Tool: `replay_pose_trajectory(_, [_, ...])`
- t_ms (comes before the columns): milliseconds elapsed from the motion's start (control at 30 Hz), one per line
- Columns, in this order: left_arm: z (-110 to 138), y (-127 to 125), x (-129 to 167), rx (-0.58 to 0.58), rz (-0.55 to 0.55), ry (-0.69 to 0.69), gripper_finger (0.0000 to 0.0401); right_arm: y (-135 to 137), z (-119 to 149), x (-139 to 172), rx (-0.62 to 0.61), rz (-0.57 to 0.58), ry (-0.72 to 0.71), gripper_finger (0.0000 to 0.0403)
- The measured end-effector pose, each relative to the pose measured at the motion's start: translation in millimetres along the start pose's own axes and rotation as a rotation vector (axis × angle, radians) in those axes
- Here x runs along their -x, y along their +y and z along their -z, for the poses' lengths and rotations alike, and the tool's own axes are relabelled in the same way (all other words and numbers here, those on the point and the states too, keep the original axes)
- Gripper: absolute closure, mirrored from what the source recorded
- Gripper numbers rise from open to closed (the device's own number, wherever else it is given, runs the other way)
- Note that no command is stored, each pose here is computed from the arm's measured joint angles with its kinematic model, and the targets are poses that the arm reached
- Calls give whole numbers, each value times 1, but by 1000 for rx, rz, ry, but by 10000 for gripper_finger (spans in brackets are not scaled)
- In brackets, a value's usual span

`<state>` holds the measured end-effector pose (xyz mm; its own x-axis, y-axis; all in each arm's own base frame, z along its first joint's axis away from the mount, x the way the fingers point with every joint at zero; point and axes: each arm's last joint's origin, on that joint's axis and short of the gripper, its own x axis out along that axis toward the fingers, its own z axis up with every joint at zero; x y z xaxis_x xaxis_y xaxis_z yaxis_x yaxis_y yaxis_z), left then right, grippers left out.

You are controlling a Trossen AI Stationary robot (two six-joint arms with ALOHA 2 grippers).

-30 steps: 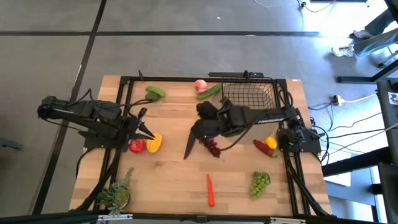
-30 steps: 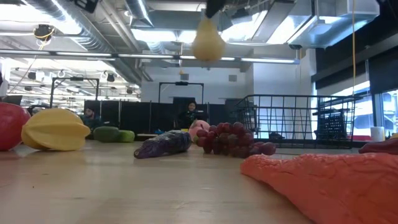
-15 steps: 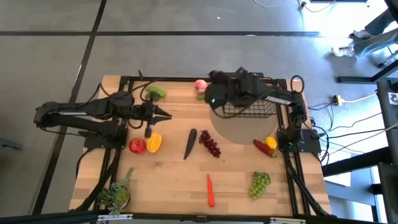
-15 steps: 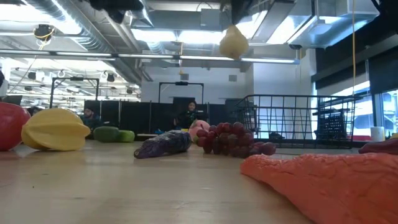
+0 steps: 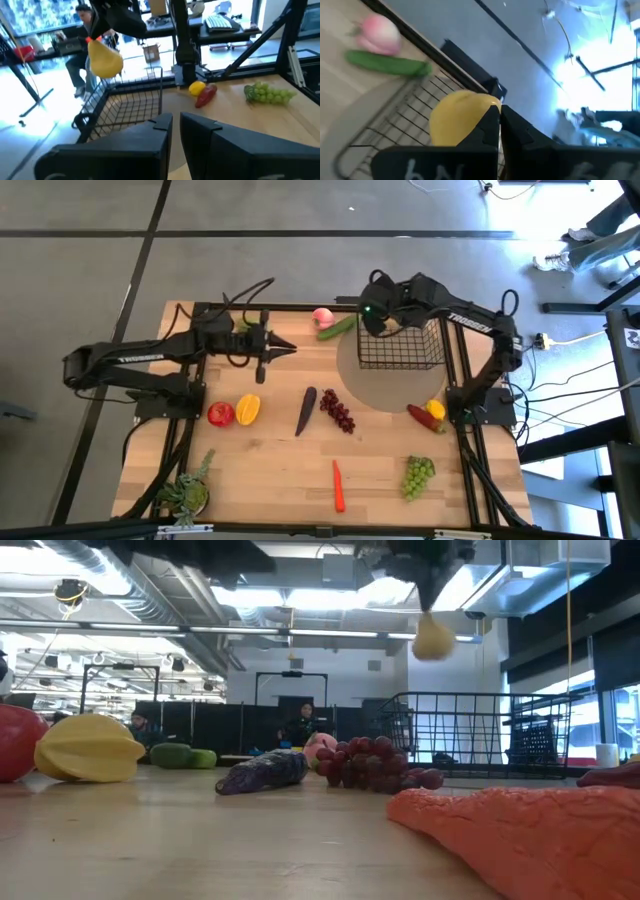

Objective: Build produce basket
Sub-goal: Put the yellow pear into the black wire basket

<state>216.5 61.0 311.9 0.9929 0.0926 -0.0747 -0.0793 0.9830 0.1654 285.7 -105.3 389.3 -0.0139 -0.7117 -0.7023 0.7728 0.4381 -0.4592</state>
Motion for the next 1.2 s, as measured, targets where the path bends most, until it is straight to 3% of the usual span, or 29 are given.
replay_pose_trajectory(167, [7,6,-6,25,-17,34,374,-9,15,-38,-78,-45,35,403])
replay_pose_trajectory(467, [11,14,-6,31,-50,49,374,-4,39,-101,-246,-290,-79,403])
replay_pose_trajectory(600, [11,17,-5,9,-14,40,374,-1,48,-126,-298,-354,-83,403])
replay_pose_trajectory(933, [13,30,-1,14,-25,35,374,8,67,-150,-356,-442,-54,403])
replay_pose_trajectory(1200, [14,32,0,12,-38,37,374,15,80,-162,-361,-447,-63,403])
